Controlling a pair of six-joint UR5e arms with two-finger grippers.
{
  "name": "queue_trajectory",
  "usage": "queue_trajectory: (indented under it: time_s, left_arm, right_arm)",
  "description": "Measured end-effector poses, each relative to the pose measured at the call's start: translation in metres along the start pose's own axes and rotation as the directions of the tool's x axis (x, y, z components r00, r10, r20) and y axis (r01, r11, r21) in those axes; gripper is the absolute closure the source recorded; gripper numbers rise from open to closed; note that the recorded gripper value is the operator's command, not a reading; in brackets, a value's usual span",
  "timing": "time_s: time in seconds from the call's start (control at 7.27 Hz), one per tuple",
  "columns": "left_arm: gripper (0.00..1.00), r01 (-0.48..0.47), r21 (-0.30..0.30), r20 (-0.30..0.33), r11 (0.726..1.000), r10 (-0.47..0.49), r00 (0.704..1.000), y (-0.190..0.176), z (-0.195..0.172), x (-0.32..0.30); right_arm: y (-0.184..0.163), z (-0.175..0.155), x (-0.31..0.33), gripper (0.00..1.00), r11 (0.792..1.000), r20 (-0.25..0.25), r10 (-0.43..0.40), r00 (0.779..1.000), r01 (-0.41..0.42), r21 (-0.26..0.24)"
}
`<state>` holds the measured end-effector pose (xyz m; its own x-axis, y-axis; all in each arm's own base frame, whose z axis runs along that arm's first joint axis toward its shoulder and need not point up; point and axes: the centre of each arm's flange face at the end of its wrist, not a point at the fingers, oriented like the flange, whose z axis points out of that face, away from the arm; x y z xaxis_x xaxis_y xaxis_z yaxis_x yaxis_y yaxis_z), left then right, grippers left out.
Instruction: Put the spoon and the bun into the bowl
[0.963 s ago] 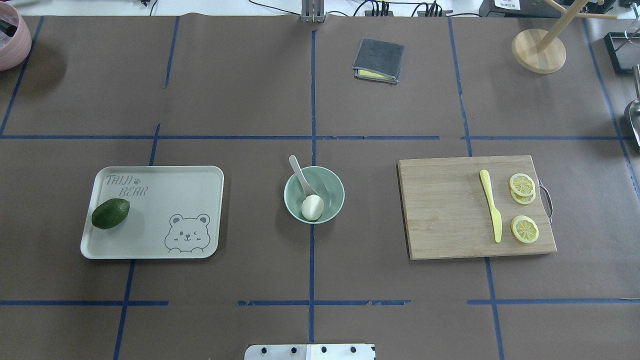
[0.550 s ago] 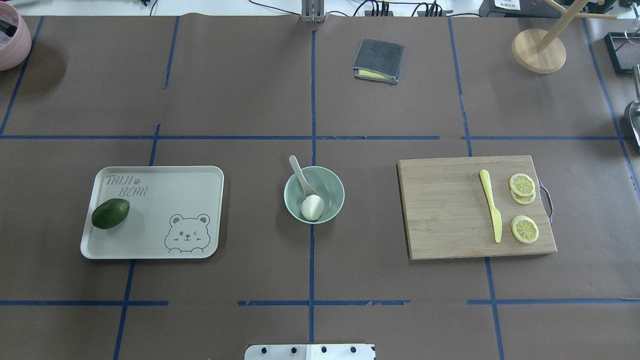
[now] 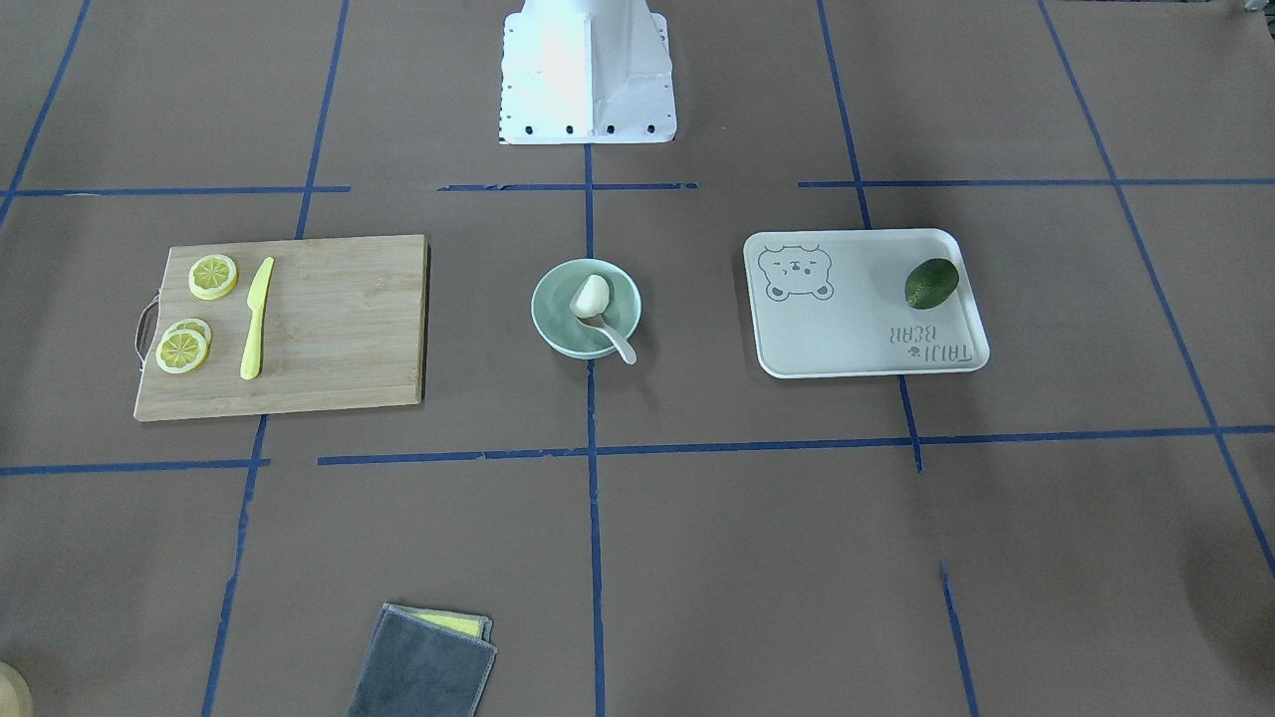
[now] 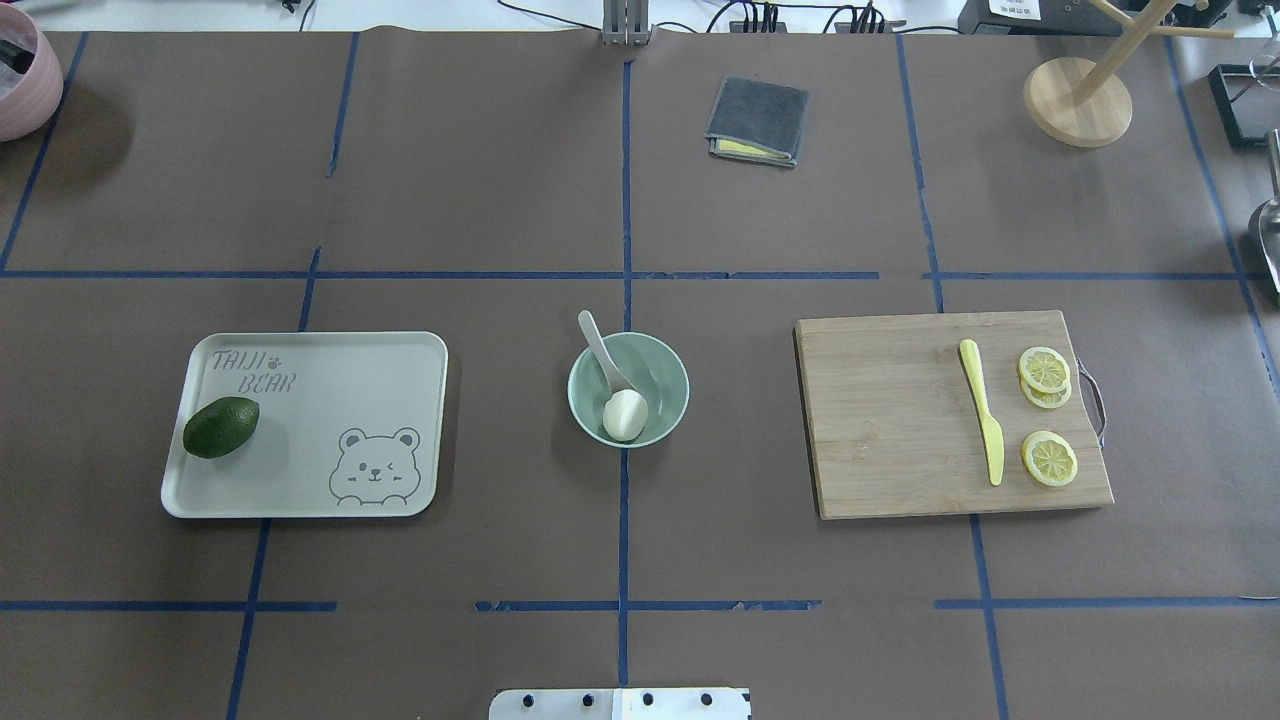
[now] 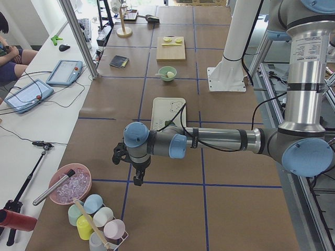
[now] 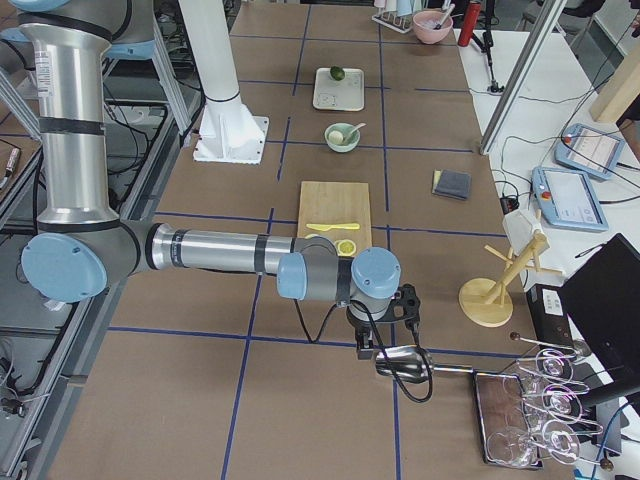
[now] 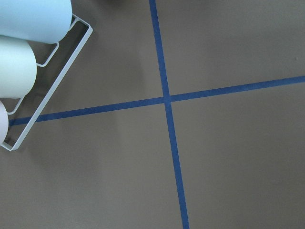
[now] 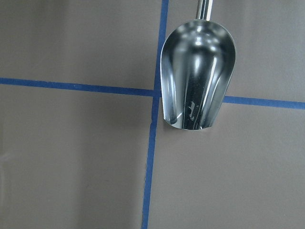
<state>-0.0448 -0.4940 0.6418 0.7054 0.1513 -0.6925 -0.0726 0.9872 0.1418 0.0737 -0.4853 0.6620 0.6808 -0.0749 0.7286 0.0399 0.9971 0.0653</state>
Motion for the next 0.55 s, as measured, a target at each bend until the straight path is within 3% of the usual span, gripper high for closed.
queue_trajectory:
  time_s: [0.55]
  left_arm:
    - [0.0,0.0,0.0,0.0,1.0,0.0,1.0,0.0,0.0,0.0]
  right_arm:
    - [-0.0009,-0.0014,-0.0014,0.0,1.0,0.0,-0.002,1.0,0.002,0.003]
